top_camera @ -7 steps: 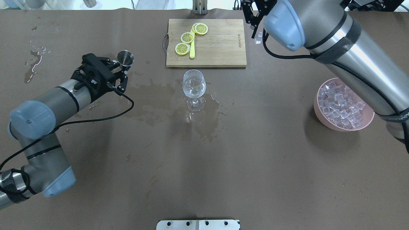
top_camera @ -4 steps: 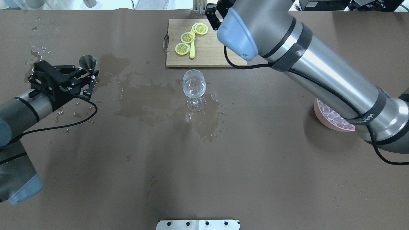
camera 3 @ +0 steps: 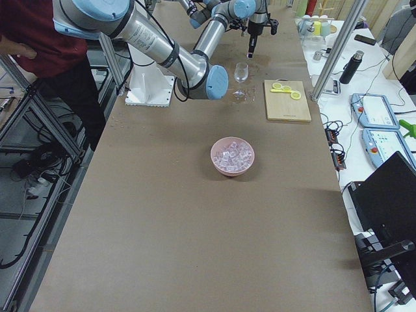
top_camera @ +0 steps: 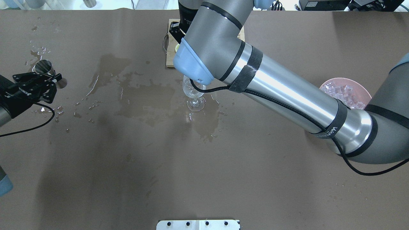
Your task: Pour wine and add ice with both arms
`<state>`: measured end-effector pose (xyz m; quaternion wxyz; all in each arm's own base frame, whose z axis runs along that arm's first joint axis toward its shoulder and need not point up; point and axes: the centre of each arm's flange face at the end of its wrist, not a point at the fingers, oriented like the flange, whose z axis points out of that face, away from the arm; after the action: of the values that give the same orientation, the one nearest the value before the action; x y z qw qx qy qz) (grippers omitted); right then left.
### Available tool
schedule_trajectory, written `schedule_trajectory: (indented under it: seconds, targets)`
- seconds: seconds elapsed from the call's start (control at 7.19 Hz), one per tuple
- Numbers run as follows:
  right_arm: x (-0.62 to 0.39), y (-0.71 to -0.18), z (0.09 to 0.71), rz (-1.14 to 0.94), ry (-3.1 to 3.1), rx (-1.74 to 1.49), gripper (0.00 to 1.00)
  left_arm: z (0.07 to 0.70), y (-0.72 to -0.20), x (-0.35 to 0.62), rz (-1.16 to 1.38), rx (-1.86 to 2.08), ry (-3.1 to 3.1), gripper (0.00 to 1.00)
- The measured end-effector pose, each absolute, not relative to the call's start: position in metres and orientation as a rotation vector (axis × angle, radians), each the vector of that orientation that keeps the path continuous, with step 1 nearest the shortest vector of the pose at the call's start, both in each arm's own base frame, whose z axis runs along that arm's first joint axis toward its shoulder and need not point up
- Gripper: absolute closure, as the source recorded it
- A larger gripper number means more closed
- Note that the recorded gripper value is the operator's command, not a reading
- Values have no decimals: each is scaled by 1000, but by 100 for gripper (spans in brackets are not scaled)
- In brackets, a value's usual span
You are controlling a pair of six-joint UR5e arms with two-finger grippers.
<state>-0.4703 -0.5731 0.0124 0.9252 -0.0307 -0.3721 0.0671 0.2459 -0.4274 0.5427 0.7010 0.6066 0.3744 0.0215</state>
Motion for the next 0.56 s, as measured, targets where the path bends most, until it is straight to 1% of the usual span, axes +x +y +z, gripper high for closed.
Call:
schedule_trajectory:
  seconds: [0.28,0.56]
  targets:
    - [-484,-563,15,132,-752,-61,85,591,-425,218,55,1337,844,100]
    - [-488,-561,28,133,-739,-67,85,623,-416,199,75,1287,825,100]
